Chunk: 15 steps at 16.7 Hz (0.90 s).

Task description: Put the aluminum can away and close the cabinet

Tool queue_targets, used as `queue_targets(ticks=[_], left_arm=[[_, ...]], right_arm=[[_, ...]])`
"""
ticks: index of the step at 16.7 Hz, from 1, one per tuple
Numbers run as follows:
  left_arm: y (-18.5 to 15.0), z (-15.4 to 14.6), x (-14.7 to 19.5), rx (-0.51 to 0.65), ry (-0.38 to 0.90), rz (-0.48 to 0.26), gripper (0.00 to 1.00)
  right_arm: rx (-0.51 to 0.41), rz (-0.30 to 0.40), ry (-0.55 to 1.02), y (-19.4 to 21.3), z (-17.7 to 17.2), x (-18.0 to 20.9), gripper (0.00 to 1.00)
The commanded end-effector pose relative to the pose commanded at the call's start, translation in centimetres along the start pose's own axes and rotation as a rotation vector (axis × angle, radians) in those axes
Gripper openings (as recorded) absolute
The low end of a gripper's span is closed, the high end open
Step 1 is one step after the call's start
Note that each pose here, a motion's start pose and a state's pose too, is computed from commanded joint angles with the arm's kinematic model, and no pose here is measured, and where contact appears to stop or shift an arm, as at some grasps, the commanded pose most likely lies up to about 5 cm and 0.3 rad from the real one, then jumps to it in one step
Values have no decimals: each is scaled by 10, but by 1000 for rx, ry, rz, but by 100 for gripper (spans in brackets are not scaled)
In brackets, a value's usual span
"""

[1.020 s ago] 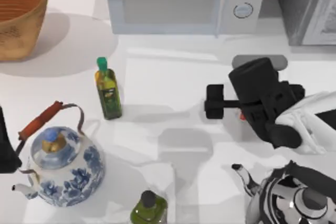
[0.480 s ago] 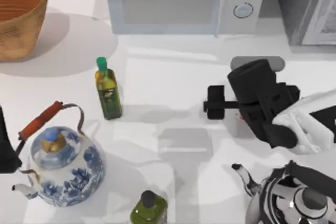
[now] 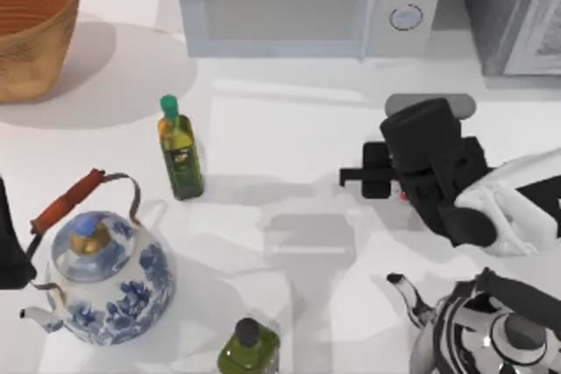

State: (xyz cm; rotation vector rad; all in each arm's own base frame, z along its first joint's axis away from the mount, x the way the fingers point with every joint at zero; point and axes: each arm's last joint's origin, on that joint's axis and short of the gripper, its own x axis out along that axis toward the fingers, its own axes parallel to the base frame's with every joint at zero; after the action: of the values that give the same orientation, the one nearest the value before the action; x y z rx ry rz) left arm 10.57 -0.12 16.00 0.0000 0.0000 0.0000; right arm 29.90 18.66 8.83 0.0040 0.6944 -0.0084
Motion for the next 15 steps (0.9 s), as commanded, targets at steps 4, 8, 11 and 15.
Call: queue_targets(ticks=[4,8,11,15], left_arm=[[0,0,0,0,0,0,100],[0,0,0,0,0,0,100],[0,0,0,0,0,0,100],[0,0,0,0,0,0,100]], right_arm=[[0,0,0,0,0,0,0],[0,0,0,0,0,0,0],[1,1,-1,0,0,-1,0],[-9,4,5,4,12,-7,0]])
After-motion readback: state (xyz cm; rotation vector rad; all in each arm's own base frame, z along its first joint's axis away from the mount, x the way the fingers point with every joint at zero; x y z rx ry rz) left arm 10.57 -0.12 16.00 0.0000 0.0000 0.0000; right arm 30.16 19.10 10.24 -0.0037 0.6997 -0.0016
